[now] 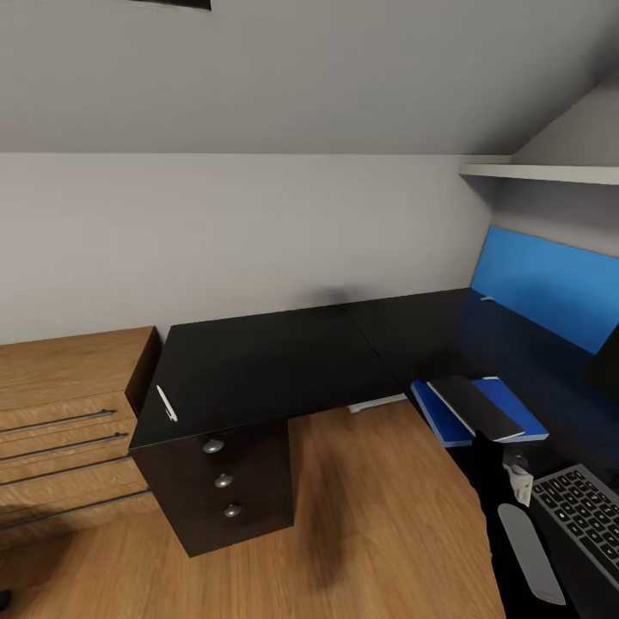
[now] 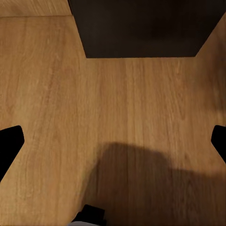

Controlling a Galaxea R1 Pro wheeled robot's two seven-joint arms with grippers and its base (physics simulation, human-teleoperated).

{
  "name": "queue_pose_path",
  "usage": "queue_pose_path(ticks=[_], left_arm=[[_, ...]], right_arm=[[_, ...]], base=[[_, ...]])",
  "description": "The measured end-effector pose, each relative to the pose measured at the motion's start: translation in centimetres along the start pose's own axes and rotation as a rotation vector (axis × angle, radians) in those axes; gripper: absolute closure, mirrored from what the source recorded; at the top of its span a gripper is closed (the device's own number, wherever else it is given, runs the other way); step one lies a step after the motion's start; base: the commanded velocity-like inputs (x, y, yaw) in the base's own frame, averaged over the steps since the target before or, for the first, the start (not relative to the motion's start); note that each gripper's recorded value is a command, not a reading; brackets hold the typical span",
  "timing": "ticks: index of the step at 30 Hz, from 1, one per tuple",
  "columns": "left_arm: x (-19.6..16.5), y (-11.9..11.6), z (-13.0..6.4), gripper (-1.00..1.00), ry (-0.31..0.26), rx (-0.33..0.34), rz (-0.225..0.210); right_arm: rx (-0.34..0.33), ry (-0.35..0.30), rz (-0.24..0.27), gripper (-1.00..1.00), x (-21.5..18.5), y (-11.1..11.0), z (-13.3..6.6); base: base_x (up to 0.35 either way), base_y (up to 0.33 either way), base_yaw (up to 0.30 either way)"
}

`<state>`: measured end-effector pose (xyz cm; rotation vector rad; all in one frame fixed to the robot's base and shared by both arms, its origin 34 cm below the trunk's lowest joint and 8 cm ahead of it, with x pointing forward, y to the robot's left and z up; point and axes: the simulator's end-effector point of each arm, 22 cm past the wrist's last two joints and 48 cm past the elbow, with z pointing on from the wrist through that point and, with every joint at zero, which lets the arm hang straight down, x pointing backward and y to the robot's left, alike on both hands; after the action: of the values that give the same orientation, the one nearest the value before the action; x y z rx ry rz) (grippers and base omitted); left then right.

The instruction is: In the bedroom, organize the workspace by keeping the computer under the desk, ensuring the monitor is on the desk, placing the keyboard on the desk next to the monitor, placing the mouse on the desk next to the keyboard, moving the folder from the swivel chair onto the desk next to the mouse, stacking the notebook on top of the folder with the pen on top of the notebook, and positioning the swivel chair next to the desk.

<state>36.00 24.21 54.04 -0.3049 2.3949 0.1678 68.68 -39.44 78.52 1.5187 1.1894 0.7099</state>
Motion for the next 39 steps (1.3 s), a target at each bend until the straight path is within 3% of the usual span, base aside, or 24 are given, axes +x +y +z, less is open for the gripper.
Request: queue_pose_path(ticks=[21,27,39], left_arm=[[0.8,0.3,-0.1,-1.0,0.016,-0.006,0.008],[0.1,0.3,-0.8,-1.0,0.016,-0.005,0.009],[0.2,0.4,-0.8,-1.0,0.018,-0.007,0.01]], right_arm=[[-0.012,-0.01,-0.003,1.0,-0.3,0.5,0.0],[-0.013,-0.016,-0.005,1.0,-0.6,1.5,-0.3],[0.004,-0.043,0.006,1.0,-1.8,0.9,-0.2]], base=[[0.018,0.0,0.0],[0.0,0.0,0.0],[0.0,0.0,0.0]])
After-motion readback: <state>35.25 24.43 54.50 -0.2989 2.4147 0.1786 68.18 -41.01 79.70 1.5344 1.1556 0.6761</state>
